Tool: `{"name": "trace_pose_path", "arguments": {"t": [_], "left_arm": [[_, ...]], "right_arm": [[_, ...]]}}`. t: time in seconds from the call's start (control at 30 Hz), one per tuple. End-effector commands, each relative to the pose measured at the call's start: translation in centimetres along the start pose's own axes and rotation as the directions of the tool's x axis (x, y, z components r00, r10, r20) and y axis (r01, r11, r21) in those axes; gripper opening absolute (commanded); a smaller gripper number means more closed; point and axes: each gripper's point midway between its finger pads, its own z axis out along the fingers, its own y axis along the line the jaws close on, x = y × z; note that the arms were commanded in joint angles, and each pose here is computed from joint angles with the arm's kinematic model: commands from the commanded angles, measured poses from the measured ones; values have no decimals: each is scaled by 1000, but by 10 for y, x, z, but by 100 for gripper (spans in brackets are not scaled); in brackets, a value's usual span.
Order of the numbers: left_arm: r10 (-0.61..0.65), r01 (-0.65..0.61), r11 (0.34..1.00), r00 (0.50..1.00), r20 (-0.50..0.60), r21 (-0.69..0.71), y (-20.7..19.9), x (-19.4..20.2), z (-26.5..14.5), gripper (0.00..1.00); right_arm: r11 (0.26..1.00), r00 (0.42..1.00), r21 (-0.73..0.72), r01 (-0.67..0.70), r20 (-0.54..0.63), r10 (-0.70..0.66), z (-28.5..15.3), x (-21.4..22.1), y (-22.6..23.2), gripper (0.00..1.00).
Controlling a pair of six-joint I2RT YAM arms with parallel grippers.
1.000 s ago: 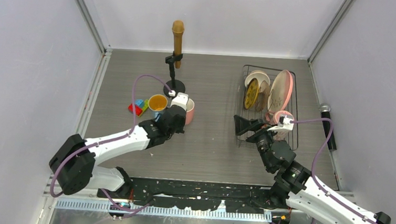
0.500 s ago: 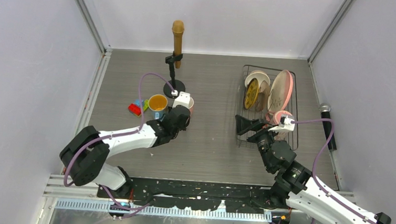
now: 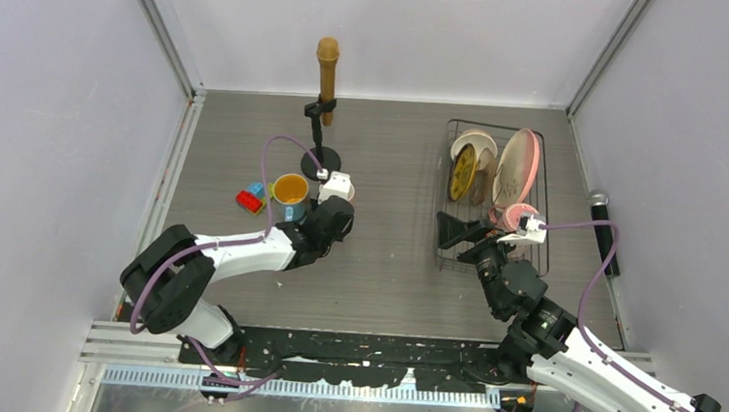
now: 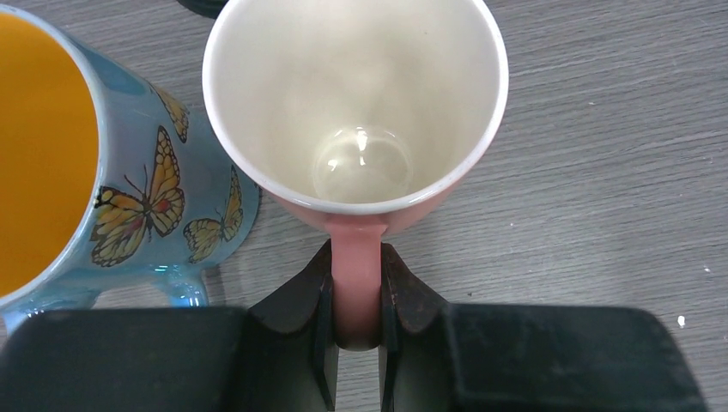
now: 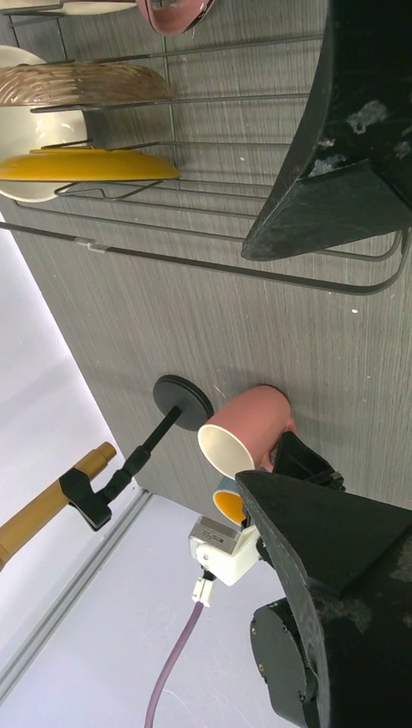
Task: Unload the mixed dishes from the dish rack
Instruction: Place the cup at the center of the board.
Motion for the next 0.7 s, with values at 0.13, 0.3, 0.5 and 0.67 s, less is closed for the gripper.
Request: {"name": "trace_pose_path", "arguments": {"t": [0.13, 0.3, 0.5, 0.67], "left_arm": [[-108, 112, 993, 989, 104, -34, 0, -26, 3, 5], [-108, 113, 993, 990, 89, -45, 1, -19, 4, 10], [-108, 111, 993, 992, 70, -29, -1, -18, 2, 32], [-117, 120, 992, 991, 70, -34, 2, -16, 0, 44]], "right_arm": [[1000, 999, 21, -8, 51, 7, -1, -20, 2, 99], [999, 999, 41, -3, 53, 1, -1, -19, -2, 99], [998, 998, 70, 5, 58, -9, -2, -22, -8, 99], [994, 998, 102, 23, 55, -29, -2, -21, -14, 99]]}}
